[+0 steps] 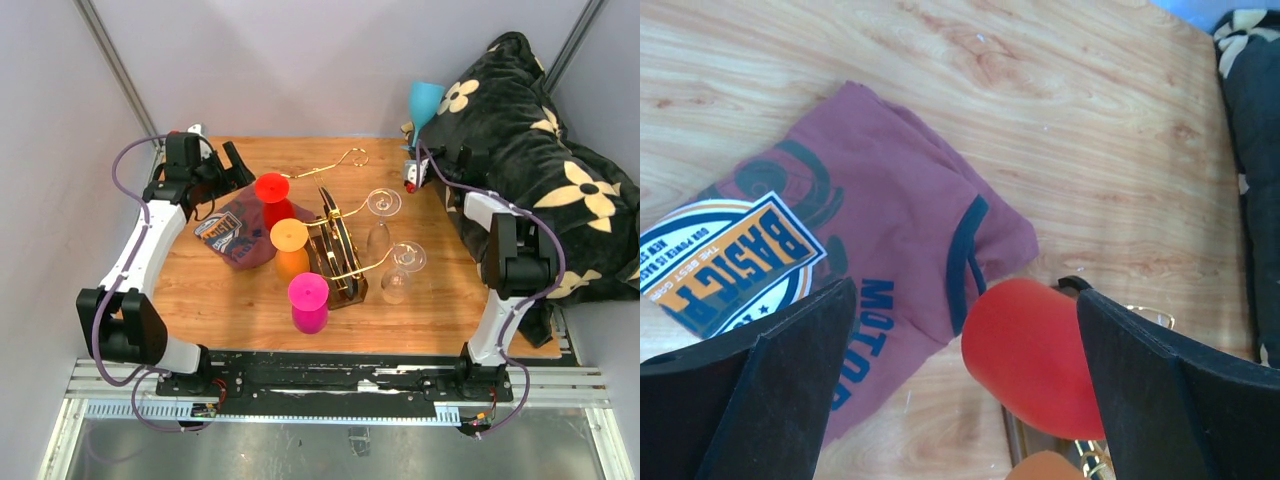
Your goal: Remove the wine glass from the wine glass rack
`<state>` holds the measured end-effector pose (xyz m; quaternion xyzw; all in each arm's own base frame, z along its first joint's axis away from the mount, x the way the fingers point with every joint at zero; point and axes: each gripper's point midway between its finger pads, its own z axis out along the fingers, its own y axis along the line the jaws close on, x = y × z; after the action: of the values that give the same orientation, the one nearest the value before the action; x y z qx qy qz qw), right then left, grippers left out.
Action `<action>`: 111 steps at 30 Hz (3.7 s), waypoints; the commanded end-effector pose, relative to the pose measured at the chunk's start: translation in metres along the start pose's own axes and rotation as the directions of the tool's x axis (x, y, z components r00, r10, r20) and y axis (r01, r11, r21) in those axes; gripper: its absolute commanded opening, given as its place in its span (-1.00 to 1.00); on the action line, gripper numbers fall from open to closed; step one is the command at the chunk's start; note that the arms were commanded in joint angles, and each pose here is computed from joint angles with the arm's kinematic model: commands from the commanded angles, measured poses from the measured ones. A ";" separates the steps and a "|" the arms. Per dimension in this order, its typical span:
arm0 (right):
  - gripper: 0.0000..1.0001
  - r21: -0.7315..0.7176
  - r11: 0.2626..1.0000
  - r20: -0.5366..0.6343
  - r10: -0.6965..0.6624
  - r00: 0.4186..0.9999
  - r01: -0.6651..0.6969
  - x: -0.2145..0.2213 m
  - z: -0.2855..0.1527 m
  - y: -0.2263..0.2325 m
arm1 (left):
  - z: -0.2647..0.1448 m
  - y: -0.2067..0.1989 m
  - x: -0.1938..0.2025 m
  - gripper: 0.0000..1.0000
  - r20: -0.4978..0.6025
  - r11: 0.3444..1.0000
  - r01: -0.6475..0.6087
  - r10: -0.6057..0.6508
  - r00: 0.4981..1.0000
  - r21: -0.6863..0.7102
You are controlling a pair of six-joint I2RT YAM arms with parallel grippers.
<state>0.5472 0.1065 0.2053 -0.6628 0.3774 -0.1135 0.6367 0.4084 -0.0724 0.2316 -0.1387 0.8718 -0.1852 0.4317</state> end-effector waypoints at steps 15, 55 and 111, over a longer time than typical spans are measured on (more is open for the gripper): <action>-0.99 -0.004 0.970 0.079 -0.242 0.967 0.243 0.037 0.056 0.070 | 0.005 -0.001 -0.008 0.94 0.103 0.999 0.036 -0.040 0.994 0.038; 0.32 -0.355 0.932 0.036 -0.066 0.997 0.075 0.024 0.059 0.201 | 0.014 0.003 0.012 0.93 0.047 0.997 0.056 -0.059 0.997 0.052; -0.05 0.285 -0.411 -0.095 0.887 -0.452 -0.866 -0.161 -0.118 -0.059 | -0.029 -0.012 0.011 0.94 0.035 0.992 0.096 -0.099 0.994 0.084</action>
<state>0.4257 0.0517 0.3459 -0.1185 0.8639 0.1209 0.4744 0.3825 -0.0837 0.2290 -0.1648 0.8538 -0.2355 0.4340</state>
